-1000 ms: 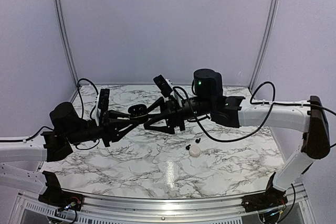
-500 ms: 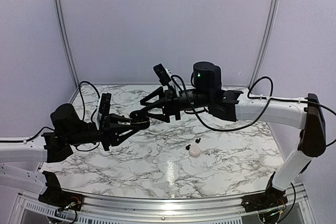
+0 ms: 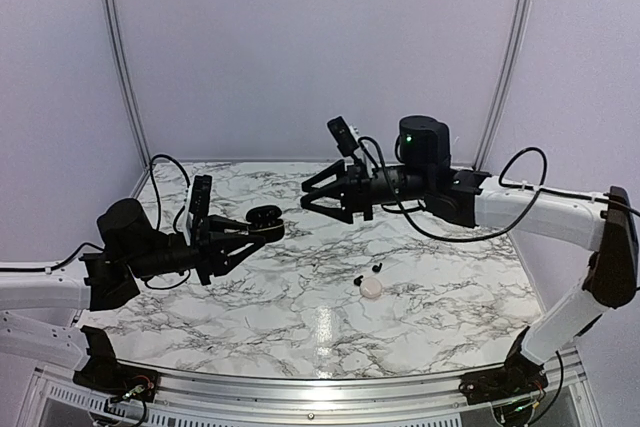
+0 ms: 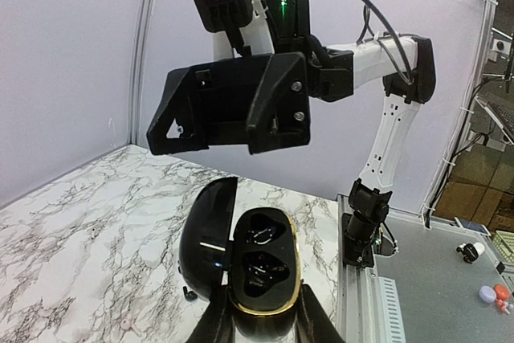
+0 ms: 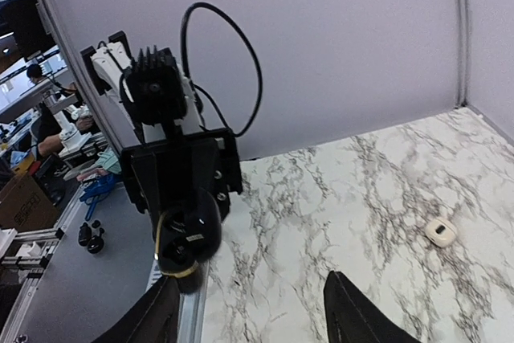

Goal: Insert the wireless bluetooth earbuds into the charging case
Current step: Pick up the right earbud from the center of the board, then insert the right earbud into the right side groove of the charging case.

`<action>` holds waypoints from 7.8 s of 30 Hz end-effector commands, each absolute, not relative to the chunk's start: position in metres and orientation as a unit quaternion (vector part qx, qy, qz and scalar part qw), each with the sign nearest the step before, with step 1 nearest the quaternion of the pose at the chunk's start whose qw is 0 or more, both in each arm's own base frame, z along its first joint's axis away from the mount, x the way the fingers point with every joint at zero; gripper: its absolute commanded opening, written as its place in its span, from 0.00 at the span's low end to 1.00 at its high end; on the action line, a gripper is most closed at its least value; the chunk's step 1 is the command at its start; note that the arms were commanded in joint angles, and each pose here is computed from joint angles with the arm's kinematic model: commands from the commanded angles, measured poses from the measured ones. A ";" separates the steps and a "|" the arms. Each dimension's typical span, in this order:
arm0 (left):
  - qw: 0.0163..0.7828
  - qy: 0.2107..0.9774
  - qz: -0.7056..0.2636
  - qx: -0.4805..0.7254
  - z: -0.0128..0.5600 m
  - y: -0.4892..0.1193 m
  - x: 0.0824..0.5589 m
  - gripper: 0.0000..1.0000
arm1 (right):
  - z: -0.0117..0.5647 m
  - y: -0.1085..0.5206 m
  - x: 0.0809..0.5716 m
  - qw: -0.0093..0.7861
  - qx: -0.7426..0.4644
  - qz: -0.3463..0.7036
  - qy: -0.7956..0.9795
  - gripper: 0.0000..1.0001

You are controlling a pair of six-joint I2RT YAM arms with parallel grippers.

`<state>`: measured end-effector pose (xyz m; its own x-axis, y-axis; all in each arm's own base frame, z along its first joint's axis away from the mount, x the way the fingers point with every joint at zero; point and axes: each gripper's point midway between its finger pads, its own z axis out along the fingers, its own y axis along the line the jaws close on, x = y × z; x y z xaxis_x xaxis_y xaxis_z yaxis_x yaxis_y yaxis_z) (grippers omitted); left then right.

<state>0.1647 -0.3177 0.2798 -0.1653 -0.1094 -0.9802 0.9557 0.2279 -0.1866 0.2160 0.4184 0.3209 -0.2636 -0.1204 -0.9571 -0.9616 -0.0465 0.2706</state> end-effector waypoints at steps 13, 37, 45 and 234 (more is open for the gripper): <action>0.536 0.589 -0.493 0.351 0.271 -0.313 0.173 0.00 | 0.132 0.323 0.294 0.273 -0.387 0.331 0.816 0.50; 0.539 0.589 -0.489 0.351 0.271 -0.314 0.175 0.00 | 0.047 0.288 0.272 0.155 -0.392 0.204 0.883 0.27; 0.540 0.587 -0.490 0.351 0.275 -0.315 0.176 0.00 | 0.037 0.270 0.258 0.119 -0.390 0.179 0.896 0.23; 0.538 0.541 -0.485 0.427 0.268 -0.320 0.156 0.00 | 0.344 0.419 0.133 0.635 -0.602 0.124 0.467 0.06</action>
